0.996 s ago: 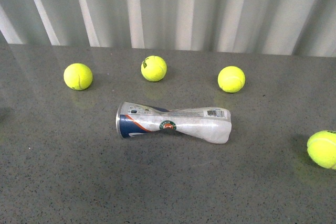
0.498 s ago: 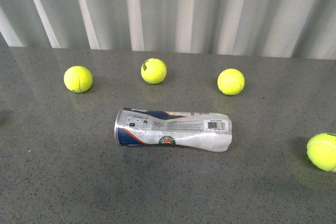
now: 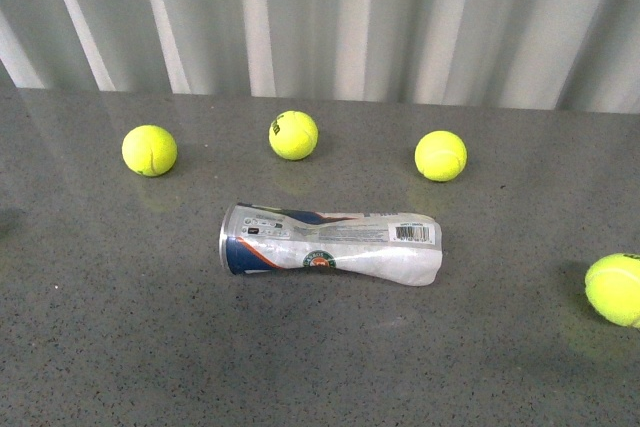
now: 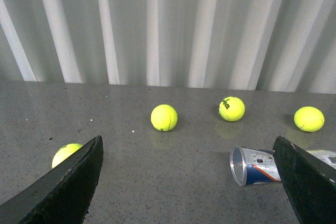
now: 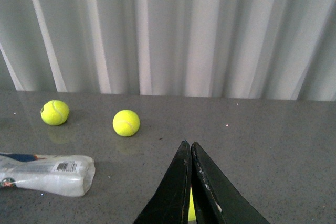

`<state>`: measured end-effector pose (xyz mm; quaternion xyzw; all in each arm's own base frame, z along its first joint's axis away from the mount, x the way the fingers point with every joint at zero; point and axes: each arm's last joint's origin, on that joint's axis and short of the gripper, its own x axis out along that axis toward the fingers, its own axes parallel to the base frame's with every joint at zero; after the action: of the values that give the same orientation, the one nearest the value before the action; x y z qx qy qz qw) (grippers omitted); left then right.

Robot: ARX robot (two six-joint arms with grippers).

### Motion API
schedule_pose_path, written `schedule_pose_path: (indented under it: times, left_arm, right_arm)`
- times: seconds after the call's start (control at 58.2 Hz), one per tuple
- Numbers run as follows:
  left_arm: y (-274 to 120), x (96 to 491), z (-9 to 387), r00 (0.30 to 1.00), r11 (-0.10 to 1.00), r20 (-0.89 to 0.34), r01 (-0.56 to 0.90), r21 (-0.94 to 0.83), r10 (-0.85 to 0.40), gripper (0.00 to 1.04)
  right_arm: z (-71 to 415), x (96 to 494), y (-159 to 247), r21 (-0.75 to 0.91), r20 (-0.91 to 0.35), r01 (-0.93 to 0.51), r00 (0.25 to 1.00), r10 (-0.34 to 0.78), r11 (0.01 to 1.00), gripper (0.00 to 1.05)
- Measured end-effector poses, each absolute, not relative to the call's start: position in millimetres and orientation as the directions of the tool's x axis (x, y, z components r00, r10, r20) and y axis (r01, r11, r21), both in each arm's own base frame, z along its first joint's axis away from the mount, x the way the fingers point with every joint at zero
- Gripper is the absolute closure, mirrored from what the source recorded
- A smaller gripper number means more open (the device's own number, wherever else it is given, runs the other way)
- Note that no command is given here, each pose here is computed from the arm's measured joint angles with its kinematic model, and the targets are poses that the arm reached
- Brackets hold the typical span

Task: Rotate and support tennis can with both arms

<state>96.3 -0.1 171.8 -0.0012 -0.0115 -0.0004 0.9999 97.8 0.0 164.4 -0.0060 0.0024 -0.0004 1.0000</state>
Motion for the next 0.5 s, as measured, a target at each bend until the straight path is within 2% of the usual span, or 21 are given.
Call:
schedule_pose_path:
  times: [0.189,0.446,0.498]
  left_arm:
    - [-0.1,96.3,171.7,1.0,1.0,0.023,0.0,-0.002,0.0,0.07]
    - [-0.2,96.5,171.5,1.0,1.0,0.014,0.006,0.0,-0.006,0.07]
    - [-1.5,99.2,170.2,0.978,0.996,-0.197,0.076,0.041,-0.067,0.07]
  right_arm:
    - [164.6,97.6,0.1,-0.012,-0.002,0.0,1.0,0.0,1.0,1.0]
    - [164.6,97.6,0.1,-0.012,-0.002,0.0,1.0,0.0,1.0,0.44]
    - [164.6,97.6,0.0,-0.011,-0.002,0.001,1.0,-0.001,1.0,0.32]
